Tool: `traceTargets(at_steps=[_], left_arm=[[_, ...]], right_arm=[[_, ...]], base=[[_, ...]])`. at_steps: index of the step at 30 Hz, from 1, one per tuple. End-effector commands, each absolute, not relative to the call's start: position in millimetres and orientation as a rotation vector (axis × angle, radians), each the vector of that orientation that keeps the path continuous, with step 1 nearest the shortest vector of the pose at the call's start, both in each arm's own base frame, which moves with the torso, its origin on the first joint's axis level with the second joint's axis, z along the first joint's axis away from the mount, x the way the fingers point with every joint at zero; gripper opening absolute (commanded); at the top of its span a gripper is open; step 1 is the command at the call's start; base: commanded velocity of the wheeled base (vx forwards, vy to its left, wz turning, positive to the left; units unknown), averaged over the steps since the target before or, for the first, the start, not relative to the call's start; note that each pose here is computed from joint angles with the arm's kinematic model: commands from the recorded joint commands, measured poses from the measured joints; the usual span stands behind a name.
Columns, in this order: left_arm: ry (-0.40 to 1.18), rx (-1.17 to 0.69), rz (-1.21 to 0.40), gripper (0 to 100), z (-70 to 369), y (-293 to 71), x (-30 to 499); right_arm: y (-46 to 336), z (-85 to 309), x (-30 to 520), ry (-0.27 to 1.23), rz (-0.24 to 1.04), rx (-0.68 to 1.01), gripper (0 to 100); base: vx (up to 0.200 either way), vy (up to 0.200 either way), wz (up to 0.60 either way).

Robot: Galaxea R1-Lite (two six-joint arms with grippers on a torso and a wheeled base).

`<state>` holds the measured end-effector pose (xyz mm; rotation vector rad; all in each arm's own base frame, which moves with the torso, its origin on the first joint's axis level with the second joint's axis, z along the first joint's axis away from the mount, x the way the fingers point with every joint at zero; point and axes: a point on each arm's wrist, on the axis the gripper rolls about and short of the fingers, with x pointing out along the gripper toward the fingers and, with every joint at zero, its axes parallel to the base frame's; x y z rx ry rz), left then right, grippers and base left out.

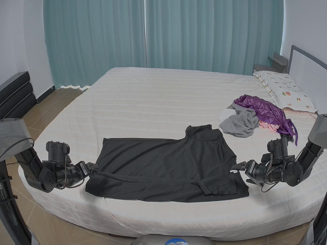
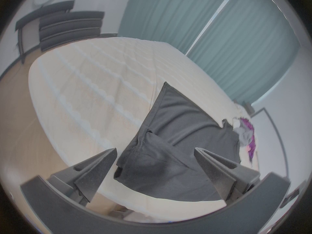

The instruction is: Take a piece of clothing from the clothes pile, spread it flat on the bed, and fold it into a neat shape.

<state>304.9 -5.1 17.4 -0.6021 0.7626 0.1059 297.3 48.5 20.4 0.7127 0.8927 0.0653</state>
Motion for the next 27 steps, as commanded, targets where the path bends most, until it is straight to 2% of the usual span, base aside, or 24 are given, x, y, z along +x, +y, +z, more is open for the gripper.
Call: traceTargets(at_steps=[1, 7, 13, 26, 27], left_arm=[[0.714, -0.672, 0.093, 100, 42, -8, 291], [0.784, -0.664, 0.09, 100, 26, -16, 288], [0.863, -0.646, 0.127, 100, -1, -18, 293], [0.876, -0.63, 0.173, 100, -16, -18, 302], [0.868, -0.634, 0.183, 0, -17, -18, 305]], right_arm=[[46, 26, 280, 0.883, 0.057, 0.767, 100], [47, 7, 271, 0.89, 0.061, 0.769, 100], [50, -5, 268, 0.906, 0.065, 0.763, 100], [51, -9, 266, 0.915, 0.064, 0.759, 100], [50, -9, 265, 0.917, 0.062, 0.757, 100]], base=[[0.2, 0.0, 0.0], [0.2, 0.0, 0.0], [0.0, 0.0, 0.0], [0.0, 0.0, 0.0], [0.0, 0.0, 0.0]])
